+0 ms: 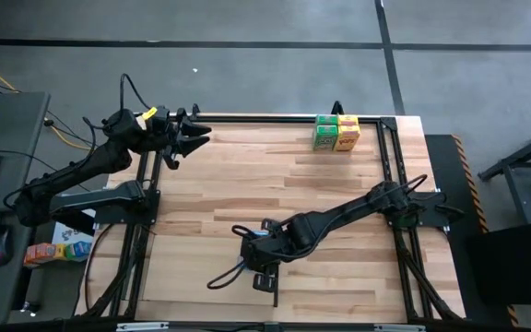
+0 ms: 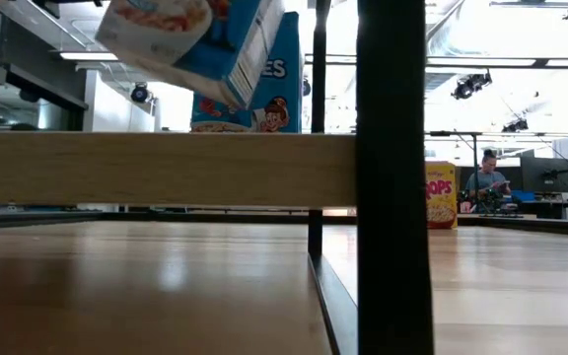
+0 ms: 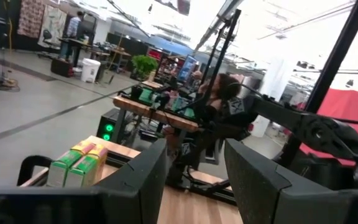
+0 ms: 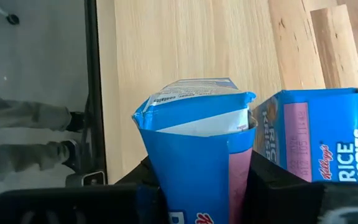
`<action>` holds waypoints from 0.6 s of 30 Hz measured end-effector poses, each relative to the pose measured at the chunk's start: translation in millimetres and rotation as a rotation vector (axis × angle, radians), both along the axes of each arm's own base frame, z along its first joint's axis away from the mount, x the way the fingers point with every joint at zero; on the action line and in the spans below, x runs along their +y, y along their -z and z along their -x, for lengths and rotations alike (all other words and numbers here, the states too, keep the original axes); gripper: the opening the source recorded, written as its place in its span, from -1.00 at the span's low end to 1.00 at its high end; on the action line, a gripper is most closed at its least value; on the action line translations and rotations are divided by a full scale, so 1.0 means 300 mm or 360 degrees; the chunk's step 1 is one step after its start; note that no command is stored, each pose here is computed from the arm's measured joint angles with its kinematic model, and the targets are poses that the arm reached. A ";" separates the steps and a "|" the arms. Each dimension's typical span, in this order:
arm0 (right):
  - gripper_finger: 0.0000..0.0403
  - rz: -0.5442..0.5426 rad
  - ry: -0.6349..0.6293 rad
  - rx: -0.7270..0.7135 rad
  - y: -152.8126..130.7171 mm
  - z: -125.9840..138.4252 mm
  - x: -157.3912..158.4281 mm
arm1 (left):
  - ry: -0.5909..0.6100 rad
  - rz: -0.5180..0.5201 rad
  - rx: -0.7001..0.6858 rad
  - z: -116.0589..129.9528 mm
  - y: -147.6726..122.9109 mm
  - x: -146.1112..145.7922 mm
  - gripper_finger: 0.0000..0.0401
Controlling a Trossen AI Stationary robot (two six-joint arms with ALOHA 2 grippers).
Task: Stack cereal on shelf
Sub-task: Put the blue cereal box on the shelf aligned with the blue cereal box
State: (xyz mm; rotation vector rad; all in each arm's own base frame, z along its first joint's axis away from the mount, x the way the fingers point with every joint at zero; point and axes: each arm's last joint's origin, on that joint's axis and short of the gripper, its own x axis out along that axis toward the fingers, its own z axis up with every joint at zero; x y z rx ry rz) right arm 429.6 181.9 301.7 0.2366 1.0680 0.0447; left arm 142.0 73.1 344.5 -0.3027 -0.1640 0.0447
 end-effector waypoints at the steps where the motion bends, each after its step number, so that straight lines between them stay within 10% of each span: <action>1: -0.54 0.0003 -0.0002 0.0005 0.003 -0.001 0.000 | -0.0002 0.0000 0.0000 0.000 0.000 0.000 -0.23; 18: -0.54 0.0123 -0.0154 0.0189 0.022 0.025 -0.036 | 0.0004 0.0042 -0.0003 0.000 0.000 0.000 -0.23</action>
